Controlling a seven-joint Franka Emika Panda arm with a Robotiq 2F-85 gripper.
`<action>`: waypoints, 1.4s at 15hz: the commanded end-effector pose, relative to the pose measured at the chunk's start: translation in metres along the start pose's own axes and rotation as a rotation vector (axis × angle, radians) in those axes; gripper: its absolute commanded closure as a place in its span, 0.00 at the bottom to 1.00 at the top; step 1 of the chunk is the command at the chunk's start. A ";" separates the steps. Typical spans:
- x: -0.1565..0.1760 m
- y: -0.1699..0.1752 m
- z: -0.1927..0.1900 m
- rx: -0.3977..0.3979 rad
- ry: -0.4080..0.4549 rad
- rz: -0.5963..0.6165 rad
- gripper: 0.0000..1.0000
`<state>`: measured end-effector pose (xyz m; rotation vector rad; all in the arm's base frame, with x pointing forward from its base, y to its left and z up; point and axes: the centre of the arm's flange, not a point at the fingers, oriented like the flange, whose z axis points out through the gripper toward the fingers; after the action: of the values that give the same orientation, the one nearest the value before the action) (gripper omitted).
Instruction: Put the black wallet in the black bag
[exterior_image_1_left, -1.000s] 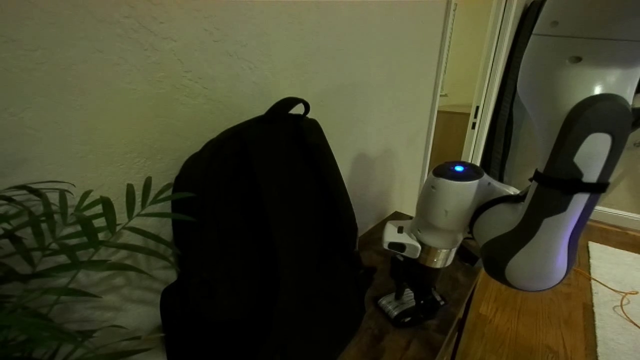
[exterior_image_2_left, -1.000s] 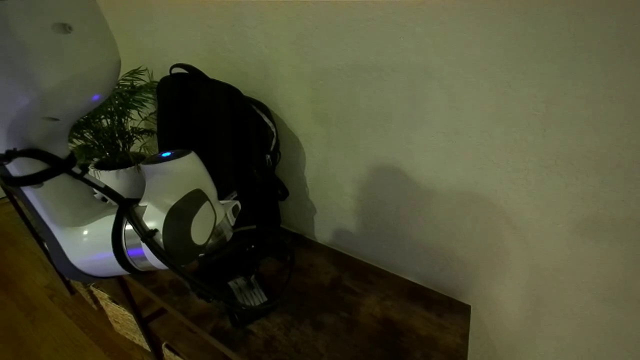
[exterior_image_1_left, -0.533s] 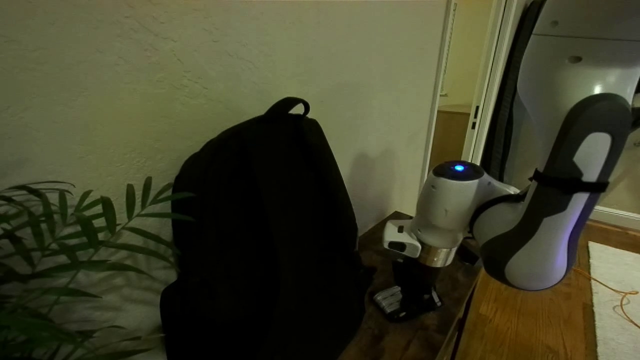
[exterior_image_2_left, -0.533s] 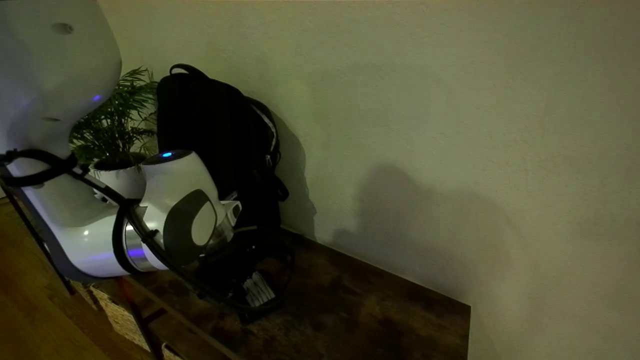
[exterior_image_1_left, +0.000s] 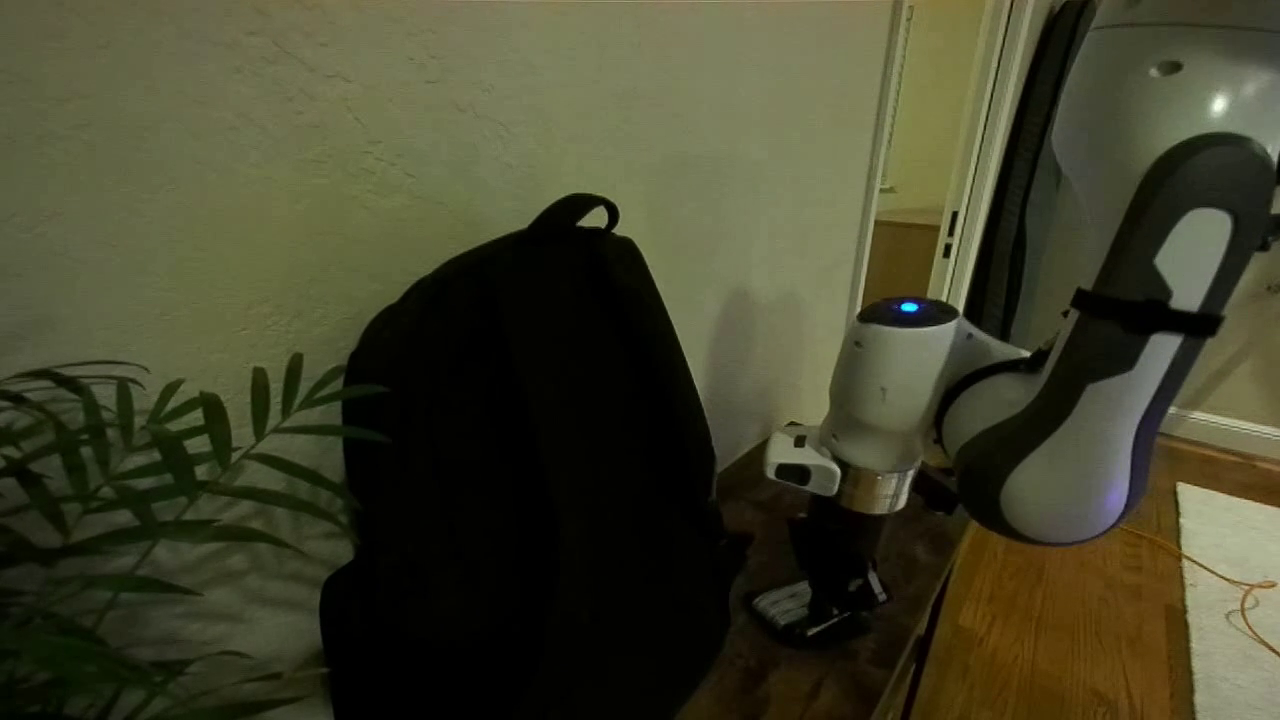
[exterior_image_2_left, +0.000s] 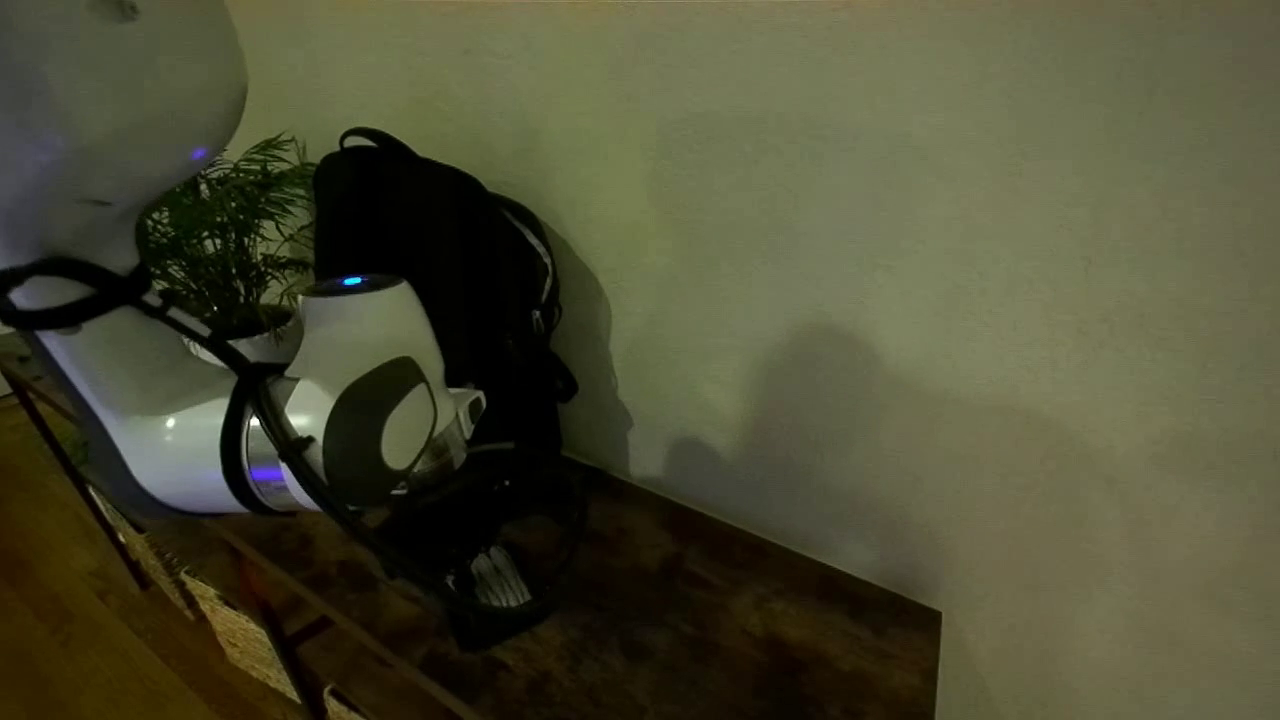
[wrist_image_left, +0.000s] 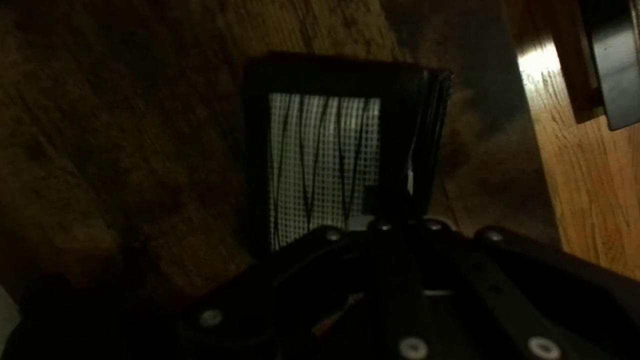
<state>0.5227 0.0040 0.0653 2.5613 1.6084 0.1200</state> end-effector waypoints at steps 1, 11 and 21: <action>-0.011 0.013 -0.041 0.090 -0.004 0.000 0.96; -0.019 0.073 -0.041 0.178 -0.005 0.042 0.96; -0.023 0.107 -0.023 0.151 -0.003 0.076 0.96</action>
<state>0.6003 -0.0550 0.1061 2.7336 1.5689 0.0298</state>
